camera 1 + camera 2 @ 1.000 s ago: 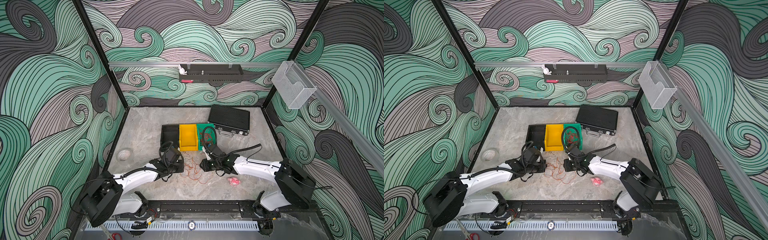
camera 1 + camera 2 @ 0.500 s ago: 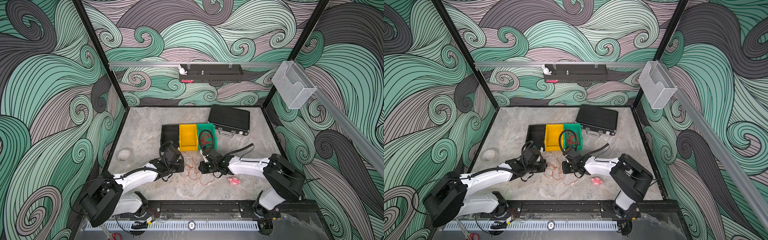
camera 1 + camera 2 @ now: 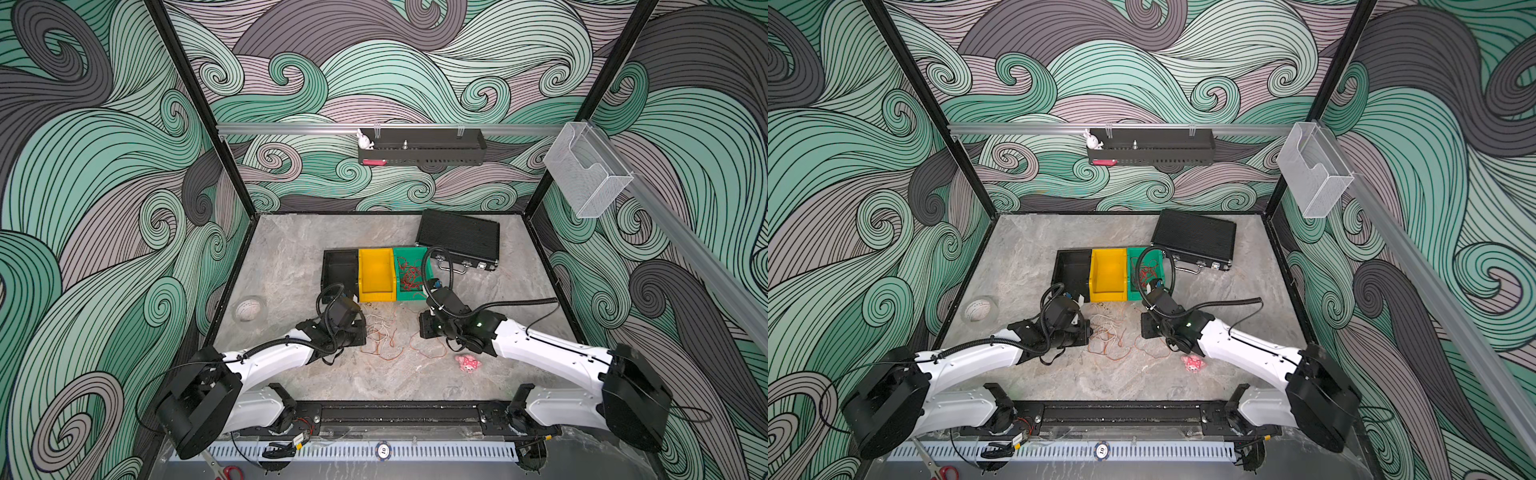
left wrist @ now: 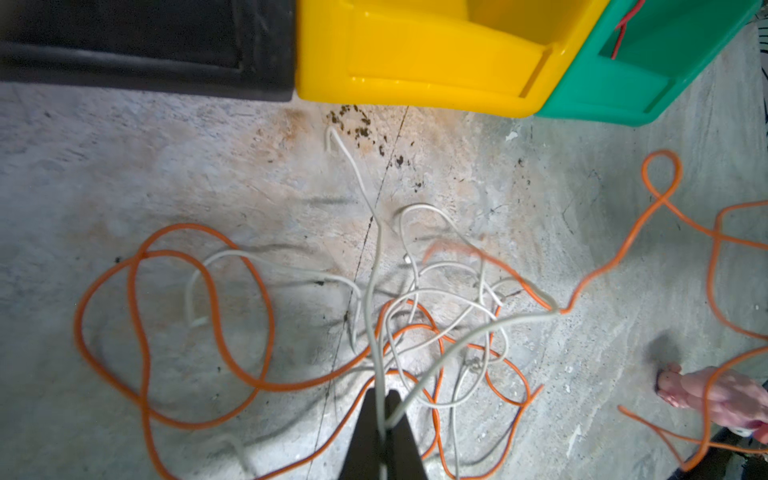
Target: Untangle the cables
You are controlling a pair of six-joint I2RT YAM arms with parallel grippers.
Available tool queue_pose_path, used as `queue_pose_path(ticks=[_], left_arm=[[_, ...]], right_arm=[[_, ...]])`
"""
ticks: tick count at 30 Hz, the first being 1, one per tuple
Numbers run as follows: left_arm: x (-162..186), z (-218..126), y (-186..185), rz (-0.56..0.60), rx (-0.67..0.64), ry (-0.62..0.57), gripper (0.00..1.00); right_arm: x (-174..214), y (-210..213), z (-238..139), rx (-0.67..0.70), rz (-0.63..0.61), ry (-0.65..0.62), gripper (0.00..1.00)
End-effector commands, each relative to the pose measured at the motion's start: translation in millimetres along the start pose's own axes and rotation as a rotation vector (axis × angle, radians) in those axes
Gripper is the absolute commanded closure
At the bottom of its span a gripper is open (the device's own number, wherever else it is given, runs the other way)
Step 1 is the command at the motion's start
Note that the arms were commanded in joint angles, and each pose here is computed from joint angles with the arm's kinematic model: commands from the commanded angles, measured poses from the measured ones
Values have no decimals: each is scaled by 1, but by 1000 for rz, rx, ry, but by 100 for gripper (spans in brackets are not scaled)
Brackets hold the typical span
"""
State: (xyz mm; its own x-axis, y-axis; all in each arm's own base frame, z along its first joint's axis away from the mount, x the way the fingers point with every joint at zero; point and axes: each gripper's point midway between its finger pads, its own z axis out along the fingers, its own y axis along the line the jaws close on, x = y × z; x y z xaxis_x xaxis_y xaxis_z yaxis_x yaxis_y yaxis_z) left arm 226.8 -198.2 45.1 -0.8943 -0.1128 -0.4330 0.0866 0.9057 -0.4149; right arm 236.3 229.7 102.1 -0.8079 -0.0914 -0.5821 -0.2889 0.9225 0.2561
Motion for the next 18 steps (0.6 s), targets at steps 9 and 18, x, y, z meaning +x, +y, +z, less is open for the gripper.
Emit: queue_pose_path(ticks=[9, 18], left_arm=[[-3, -6, 7, -18, -27, -23, 100], [-5, -7, 7, -20, -26, -24, 100]], right_arm=[[-19, -78, -60, 198, 59, -117, 100], [-35, -78, -89, 121, 64, -167, 100]])
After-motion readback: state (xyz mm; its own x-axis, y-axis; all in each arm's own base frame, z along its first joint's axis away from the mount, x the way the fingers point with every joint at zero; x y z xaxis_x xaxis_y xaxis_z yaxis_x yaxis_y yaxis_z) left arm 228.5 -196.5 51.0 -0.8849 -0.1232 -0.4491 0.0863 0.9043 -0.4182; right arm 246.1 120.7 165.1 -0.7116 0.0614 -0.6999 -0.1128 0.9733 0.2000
